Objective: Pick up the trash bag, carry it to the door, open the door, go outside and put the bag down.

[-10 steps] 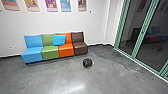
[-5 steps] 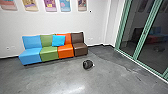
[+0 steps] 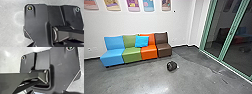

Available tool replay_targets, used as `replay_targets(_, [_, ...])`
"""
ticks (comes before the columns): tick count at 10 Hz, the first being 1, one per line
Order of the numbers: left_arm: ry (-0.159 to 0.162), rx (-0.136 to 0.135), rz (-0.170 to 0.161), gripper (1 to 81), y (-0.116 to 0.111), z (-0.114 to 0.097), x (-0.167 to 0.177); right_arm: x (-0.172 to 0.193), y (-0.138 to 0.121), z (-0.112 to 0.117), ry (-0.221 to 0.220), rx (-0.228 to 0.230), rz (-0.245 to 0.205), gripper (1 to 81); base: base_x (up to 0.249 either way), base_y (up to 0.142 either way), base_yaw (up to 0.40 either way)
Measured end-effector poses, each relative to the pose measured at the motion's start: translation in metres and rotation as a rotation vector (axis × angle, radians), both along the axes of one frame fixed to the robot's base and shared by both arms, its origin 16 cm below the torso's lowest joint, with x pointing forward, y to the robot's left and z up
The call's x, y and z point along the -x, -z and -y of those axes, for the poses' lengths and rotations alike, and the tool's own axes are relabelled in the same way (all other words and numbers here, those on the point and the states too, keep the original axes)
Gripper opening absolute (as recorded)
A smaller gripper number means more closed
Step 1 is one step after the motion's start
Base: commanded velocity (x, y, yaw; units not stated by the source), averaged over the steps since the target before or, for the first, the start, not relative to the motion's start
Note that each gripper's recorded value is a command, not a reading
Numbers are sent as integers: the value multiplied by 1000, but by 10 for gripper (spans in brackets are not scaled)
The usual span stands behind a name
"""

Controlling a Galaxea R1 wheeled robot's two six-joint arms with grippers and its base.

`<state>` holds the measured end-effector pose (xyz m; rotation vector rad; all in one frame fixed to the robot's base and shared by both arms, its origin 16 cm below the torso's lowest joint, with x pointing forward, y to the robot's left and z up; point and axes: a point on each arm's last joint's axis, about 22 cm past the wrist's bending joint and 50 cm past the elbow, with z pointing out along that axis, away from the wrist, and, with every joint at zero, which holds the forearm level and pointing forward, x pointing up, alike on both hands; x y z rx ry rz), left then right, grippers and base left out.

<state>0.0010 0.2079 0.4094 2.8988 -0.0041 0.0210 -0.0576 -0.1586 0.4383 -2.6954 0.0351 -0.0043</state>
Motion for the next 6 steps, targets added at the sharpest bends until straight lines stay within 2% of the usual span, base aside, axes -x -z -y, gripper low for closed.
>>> replay_targets(1, [0,0,0,811,0,0,0,0,0,0,0,0,0,811,170,0,0])
replay_targets(6, [0,0,7,811,0,1,-5,0,0,-4,1,-4,0,811,169,-67,0])
